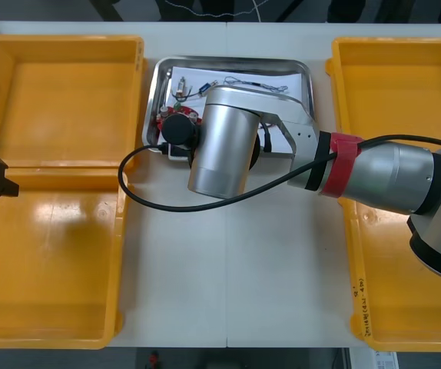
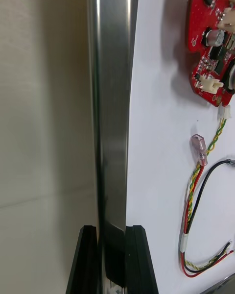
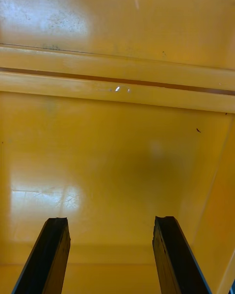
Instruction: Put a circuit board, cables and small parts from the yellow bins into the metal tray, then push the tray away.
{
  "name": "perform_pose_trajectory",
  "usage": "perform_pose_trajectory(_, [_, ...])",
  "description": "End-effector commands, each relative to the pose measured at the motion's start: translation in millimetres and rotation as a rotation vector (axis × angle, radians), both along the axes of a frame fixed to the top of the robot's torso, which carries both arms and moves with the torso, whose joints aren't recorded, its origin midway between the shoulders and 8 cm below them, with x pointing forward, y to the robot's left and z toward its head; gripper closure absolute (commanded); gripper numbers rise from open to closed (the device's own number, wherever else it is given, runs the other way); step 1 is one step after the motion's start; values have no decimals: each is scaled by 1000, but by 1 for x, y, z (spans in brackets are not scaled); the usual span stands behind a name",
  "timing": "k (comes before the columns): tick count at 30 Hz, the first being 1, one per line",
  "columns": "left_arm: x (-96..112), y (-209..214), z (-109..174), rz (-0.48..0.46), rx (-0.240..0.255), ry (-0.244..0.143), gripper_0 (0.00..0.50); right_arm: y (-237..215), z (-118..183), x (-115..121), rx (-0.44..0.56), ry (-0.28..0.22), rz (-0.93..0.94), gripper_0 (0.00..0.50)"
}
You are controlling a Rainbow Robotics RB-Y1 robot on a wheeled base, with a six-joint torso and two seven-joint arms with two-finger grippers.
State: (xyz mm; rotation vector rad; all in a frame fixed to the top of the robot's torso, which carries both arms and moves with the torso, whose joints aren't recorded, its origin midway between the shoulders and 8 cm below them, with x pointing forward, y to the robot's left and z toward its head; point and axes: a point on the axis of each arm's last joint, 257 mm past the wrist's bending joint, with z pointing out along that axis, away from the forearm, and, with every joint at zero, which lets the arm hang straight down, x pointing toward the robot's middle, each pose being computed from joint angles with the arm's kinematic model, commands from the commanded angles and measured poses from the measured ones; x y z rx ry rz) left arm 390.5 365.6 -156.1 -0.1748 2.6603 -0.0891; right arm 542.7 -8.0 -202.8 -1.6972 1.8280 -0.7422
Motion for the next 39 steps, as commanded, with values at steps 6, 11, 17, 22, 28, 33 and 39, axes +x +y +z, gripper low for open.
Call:
perform_pose_trajectory(6, [-6,16,13,60,20,-18,0,20,29,25,47,-76,41,500])
perform_pose_trajectory(11, [-6,16,13,60,20,-18,0,18,32,37,51,-97,50,500])
perform_pose_trajectory(17, [-6,16,13,60,20,-18,0,16,36,53,69,-123,69,500])
perform_pose_trajectory(22, [-6,16,13,60,20,-18,0,12,38,66,60,-151,102,500])
perform_pose_trajectory(28, [-6,16,13,60,20,-18,0,7,42,81,58,-176,114,500])
perform_pose_trajectory(33, [-6,16,13,60,20,-18,0,-1,45,90,45,-191,110,500])
perform_pose_trajectory(39, [-6,16,13,60,20,-18,0,-1,46,97,57,-203,117,500])
